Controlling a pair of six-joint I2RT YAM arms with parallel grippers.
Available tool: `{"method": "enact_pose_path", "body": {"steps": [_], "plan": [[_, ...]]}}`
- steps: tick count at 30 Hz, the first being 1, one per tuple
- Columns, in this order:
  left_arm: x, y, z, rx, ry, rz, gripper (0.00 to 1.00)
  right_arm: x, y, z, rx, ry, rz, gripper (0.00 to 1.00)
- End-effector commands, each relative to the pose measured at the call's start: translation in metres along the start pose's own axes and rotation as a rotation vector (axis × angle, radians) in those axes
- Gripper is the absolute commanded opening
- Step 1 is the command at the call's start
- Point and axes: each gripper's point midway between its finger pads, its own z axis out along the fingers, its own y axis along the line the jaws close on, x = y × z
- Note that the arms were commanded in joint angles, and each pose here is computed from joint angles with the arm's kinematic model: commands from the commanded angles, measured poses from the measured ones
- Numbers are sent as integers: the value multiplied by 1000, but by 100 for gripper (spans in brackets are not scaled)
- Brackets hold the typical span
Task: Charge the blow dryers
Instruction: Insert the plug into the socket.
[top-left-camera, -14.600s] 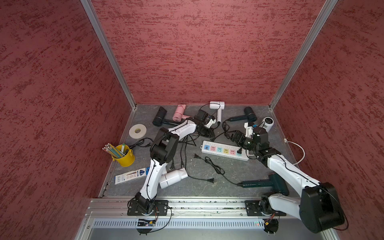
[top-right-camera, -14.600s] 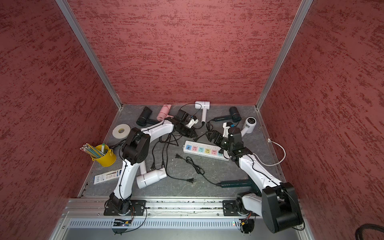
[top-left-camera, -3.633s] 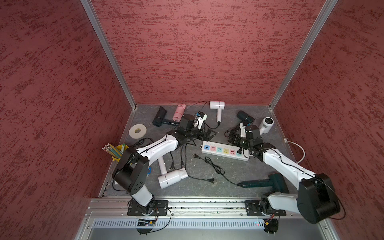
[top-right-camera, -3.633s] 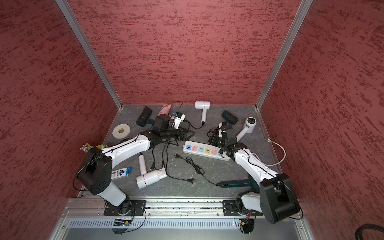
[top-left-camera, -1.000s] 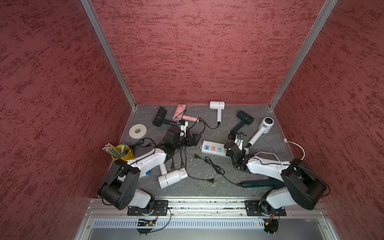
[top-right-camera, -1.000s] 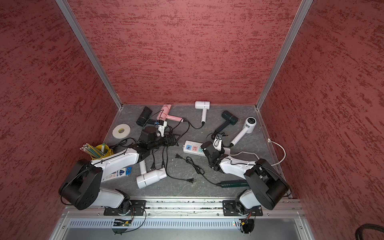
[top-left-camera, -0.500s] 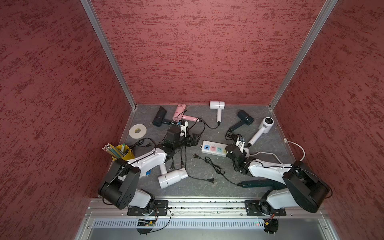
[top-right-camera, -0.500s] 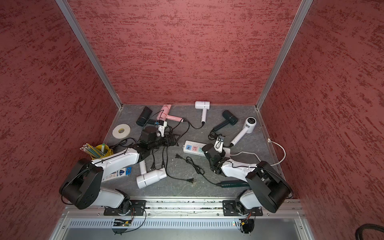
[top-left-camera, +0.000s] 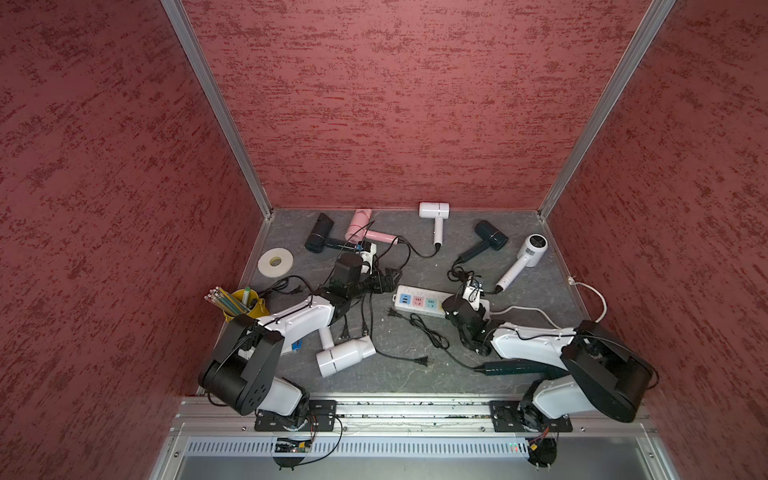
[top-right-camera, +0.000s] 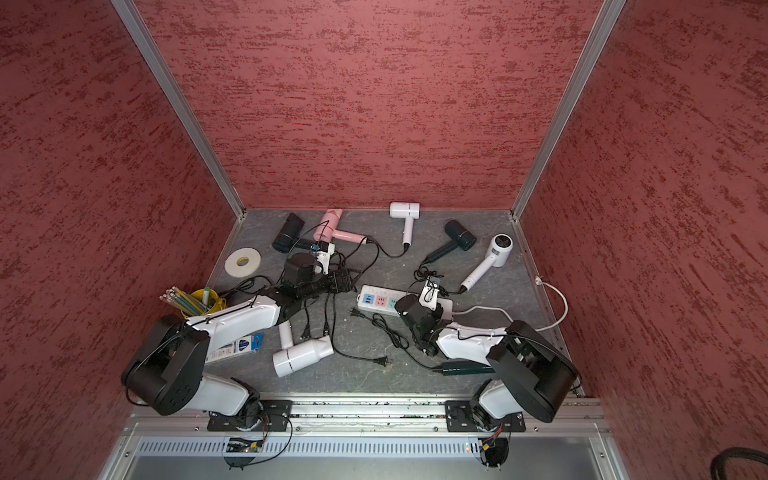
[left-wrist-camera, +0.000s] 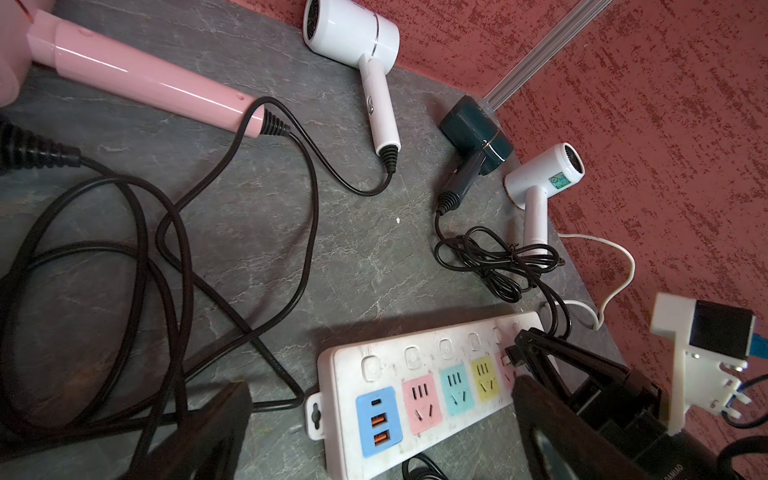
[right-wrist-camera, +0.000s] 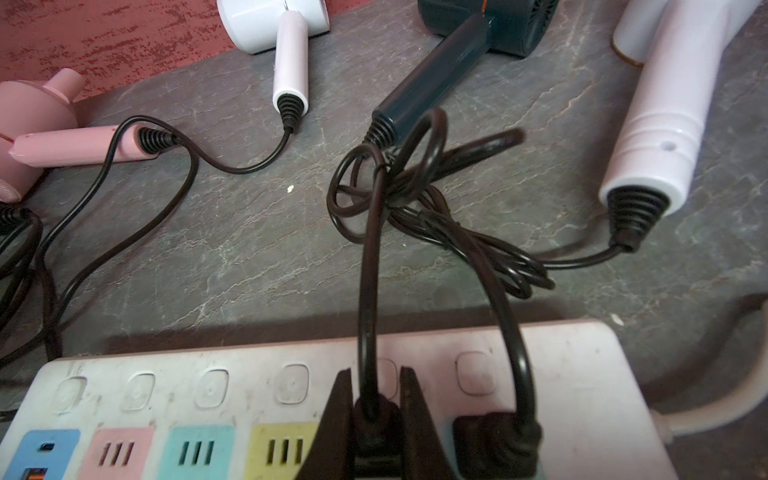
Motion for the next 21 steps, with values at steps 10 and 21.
{"method": "enact_pose_path", "body": {"steps": [10, 21], "plan": [[-2, 3, 3, -15, -10, 18, 100, 89, -32, -10, 84, 262, -253, 0], [6, 16, 12, -82, 44, -25, 100, 100, -31, -23, 37, 265, -249, 0]]}}
